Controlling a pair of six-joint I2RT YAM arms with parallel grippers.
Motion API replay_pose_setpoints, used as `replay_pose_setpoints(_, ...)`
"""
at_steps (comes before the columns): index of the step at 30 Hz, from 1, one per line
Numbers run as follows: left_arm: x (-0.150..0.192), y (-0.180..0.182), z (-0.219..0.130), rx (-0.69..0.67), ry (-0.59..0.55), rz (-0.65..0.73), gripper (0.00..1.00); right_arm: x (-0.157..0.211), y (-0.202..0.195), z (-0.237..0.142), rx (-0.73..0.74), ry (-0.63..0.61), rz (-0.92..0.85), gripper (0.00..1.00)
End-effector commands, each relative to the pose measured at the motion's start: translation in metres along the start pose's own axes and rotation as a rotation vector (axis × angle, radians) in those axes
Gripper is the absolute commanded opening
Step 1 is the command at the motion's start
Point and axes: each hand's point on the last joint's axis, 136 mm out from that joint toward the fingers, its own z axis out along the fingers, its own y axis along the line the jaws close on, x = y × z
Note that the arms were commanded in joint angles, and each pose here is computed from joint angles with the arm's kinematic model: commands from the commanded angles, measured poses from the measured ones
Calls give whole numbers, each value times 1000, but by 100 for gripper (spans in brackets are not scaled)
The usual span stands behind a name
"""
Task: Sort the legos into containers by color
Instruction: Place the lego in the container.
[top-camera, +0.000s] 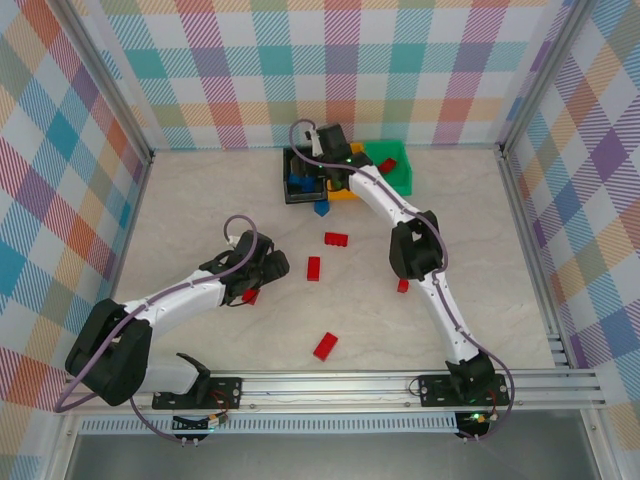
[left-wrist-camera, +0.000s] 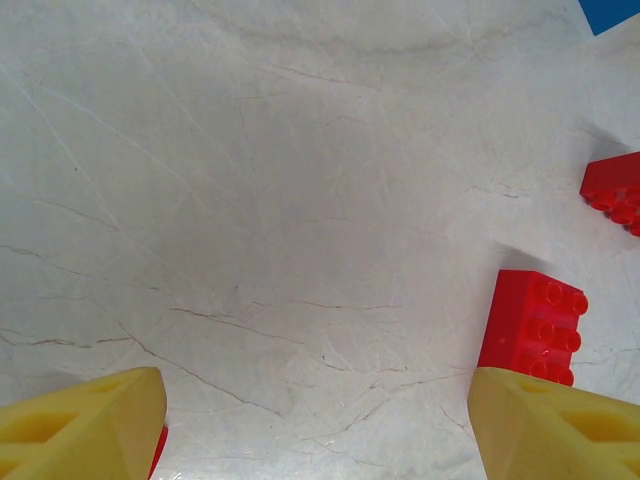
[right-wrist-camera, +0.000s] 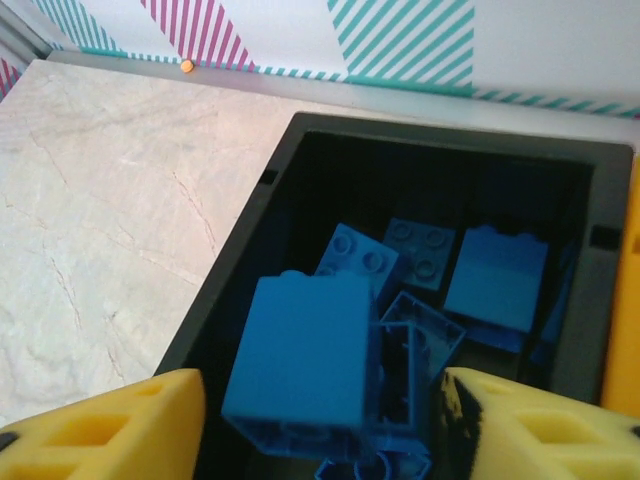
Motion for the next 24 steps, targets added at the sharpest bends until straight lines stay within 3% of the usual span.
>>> replay_pose_setpoints(1,-4,5,-4,-12,-15,-15,79,-24,4,-14,-12,-52,-5,69)
replay_pose_setpoints(17,-3,-16,12,33,37,-9,79,-30,32,-63,-108,-19,-34,70)
replay_pose_setpoints(24,-9,-33,20,71,47,3,79,10,30,-83,-123,59,-15,68)
